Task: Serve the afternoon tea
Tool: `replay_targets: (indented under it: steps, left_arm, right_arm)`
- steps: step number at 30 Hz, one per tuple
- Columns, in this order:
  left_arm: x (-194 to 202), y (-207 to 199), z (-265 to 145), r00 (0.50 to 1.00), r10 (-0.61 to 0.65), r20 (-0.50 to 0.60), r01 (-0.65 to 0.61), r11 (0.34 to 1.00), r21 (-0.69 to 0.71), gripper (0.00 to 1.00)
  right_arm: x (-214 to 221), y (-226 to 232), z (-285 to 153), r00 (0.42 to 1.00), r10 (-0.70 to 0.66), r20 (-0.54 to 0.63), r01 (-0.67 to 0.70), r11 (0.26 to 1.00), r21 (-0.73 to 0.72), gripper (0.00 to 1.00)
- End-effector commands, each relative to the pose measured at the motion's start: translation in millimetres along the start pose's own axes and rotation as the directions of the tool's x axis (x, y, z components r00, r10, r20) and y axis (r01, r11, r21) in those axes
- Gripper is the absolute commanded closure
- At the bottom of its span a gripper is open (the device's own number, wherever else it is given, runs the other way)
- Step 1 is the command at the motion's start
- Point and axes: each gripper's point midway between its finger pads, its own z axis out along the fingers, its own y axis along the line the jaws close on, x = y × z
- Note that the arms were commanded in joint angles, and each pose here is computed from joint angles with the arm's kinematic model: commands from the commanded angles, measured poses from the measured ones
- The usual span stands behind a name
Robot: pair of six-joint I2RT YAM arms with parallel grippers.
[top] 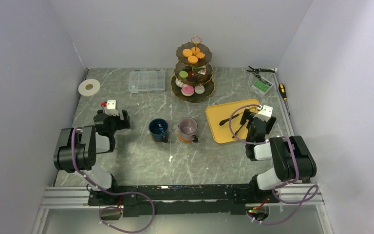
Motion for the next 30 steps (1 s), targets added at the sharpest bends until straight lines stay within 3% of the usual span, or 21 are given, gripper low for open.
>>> replay_targets:
  steps: [1,9,14,30]
  left_arm:
    - [-20.2,7.9,12.7,0.999,-0.005,0.042,0.006,0.999,-0.038,0.06]
    - [-19.8,7.6,10.5,0.999,-0.005,0.041,0.006,0.999,-0.038,0.06]
    - [-20.6,7.7,10.7,0.999,-0.004,0.045,0.006,0.999,-0.039,0.06]
    - [-20.2,7.5,10.6,0.999,-0.005,0.044,0.006,0.999,-0.038,0.06]
  right_arm:
    - [-17.8,1.3,6.9,0.997,0.051,0.056,-0.05,0.999,-0.008,0.0]
    - [-25.3,-3.1,-5.8,0.99,0.061,0.124,-0.059,0.998,-0.021,0.0]
    - [-19.3,2.4,6.5,0.997,0.048,0.059,-0.047,0.999,-0.014,0.0]
    - [-20.9,5.5,5.5,0.997,0.031,0.072,-0.028,0.999,-0.039,0.0]
